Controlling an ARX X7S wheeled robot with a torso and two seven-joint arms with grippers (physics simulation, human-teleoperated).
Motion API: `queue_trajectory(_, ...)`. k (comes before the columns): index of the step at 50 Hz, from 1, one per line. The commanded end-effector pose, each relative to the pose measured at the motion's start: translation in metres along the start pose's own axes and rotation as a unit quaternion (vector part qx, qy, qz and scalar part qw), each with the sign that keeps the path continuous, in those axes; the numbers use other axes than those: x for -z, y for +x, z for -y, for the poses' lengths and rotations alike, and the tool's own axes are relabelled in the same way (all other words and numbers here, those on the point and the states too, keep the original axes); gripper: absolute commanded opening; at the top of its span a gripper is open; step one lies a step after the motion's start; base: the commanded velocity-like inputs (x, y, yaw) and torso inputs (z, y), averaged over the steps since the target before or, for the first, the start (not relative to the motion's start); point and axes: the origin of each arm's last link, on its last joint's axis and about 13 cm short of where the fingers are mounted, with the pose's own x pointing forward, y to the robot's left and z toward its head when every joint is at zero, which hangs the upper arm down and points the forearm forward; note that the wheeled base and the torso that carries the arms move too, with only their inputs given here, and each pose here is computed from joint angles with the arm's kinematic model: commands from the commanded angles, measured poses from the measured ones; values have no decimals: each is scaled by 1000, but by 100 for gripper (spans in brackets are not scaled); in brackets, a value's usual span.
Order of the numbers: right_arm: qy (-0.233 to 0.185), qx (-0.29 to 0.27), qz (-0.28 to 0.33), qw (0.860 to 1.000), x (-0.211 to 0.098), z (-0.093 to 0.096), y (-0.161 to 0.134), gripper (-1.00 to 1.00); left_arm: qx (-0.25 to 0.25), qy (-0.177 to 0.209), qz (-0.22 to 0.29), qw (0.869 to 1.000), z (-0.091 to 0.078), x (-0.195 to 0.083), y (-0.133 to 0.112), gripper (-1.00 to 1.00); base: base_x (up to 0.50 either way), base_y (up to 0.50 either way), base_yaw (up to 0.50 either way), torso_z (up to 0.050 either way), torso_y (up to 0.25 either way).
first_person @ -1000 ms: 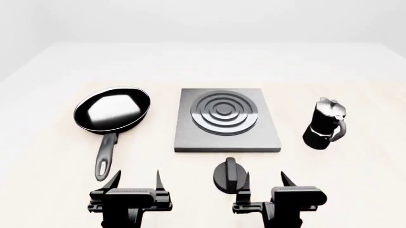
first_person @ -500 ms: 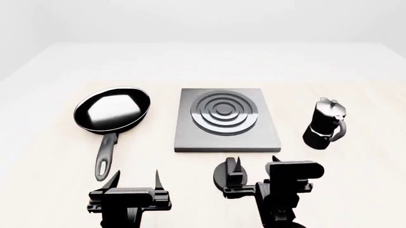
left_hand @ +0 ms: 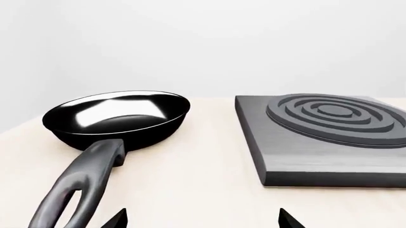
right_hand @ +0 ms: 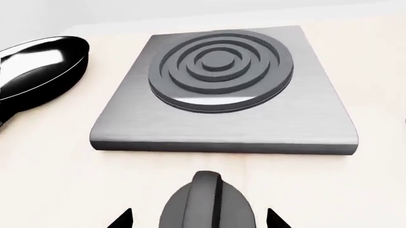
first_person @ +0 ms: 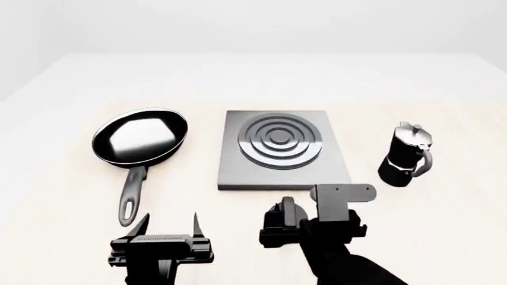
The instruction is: Turn on the stove and put the frying pan on it.
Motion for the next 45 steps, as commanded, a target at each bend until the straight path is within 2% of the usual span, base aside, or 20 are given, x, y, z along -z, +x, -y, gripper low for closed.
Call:
queue_trajectory(1, -17, 13, -46, 999, -2, -4, 2, 100, -1, 0, 0, 1000, 0, 0, 0, 100, 0, 0, 0, 0, 0)
queue_trajectory(15, -45, 32, -73, 996, -6, -8, -2, 100, -1, -1, -1, 1000, 0, 0, 0, 100, 0, 0, 0, 0, 0)
queue_trajectory(45, -36, 27, -89, 995, 8, -8, 15, 100, -1, 1, 0, 1000, 0, 1, 1, 100, 0, 0, 0, 0, 0)
